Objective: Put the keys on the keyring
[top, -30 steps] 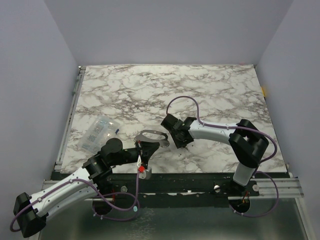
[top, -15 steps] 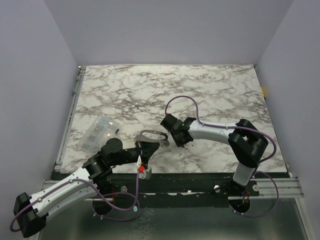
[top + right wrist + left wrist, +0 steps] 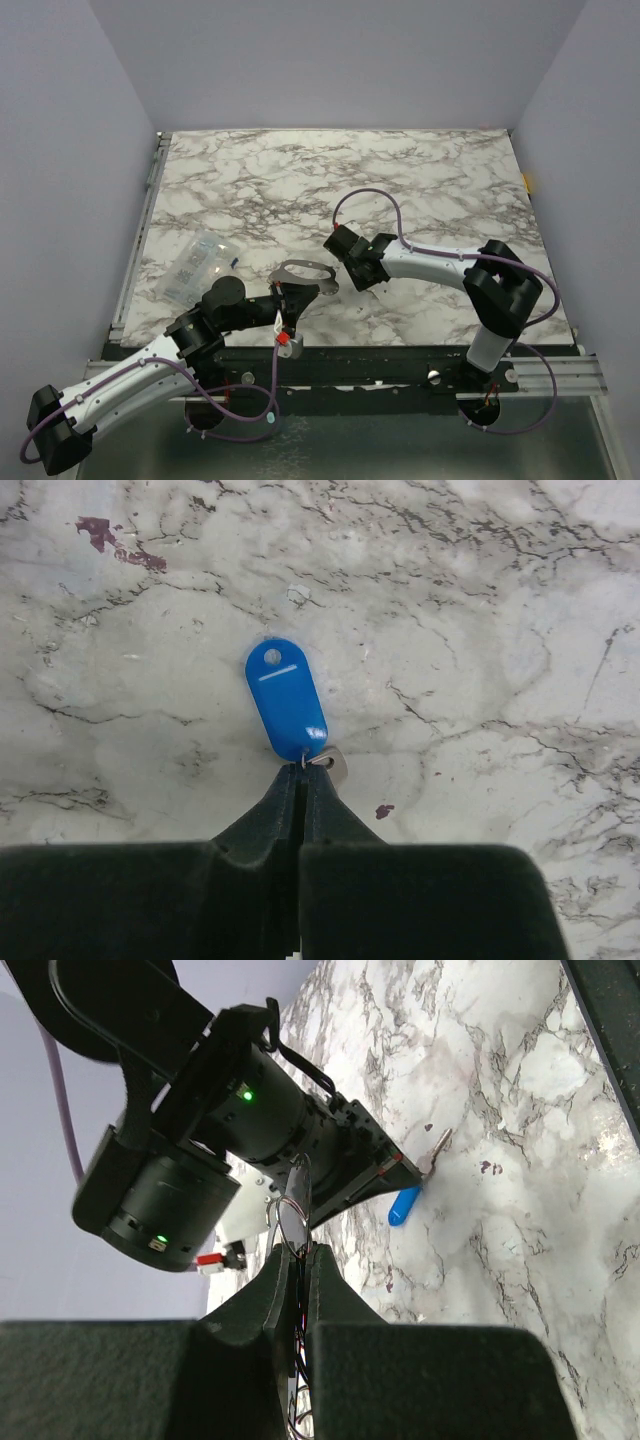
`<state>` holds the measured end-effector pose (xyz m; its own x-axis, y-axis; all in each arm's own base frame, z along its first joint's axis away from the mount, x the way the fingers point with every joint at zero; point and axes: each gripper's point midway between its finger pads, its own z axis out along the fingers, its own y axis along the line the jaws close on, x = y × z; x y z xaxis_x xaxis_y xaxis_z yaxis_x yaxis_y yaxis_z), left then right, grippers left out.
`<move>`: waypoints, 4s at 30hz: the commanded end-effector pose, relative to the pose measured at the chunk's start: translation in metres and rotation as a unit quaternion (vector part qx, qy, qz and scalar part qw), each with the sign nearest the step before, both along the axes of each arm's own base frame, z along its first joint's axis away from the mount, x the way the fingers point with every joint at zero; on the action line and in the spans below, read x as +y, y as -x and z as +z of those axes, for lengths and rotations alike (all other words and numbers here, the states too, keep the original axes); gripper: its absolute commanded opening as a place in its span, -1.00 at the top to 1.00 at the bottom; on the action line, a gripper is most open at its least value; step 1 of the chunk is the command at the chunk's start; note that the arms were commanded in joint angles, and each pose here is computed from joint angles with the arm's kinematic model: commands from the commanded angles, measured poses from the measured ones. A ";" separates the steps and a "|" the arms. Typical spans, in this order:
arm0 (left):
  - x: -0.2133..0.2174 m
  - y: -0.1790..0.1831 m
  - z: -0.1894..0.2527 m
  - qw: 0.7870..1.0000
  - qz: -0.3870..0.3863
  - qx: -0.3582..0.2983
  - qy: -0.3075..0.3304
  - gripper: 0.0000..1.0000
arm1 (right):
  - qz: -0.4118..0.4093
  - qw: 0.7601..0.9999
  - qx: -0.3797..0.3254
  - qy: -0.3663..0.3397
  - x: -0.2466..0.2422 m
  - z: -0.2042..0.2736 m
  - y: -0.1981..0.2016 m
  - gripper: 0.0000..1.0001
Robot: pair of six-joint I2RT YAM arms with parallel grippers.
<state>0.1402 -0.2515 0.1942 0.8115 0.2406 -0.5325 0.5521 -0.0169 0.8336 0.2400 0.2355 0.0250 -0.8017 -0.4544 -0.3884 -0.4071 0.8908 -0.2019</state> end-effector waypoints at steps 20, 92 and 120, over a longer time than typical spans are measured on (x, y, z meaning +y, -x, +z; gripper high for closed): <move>-0.005 0.007 0.001 1.000 -0.024 0.007 0.003 1.00 | 0.053 0.972 -0.108 -0.204 0.032 0.121 -0.003 0.99; -0.026 0.036 -0.003 0.987 -0.106 0.119 0.013 1.00 | 0.518 0.786 -0.246 -0.233 0.067 0.193 0.080 0.99; -0.034 0.047 -0.018 0.974 -0.127 0.188 -0.009 1.00 | 0.587 0.751 -0.237 -0.189 0.071 0.178 0.109 0.99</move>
<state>0.0992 -0.2788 0.1565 0.5820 0.1335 -0.8022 0.8091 -0.1937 0.5548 0.1419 0.3103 0.2175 0.3153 -0.4946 -0.8099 -0.9125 0.0764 -0.4019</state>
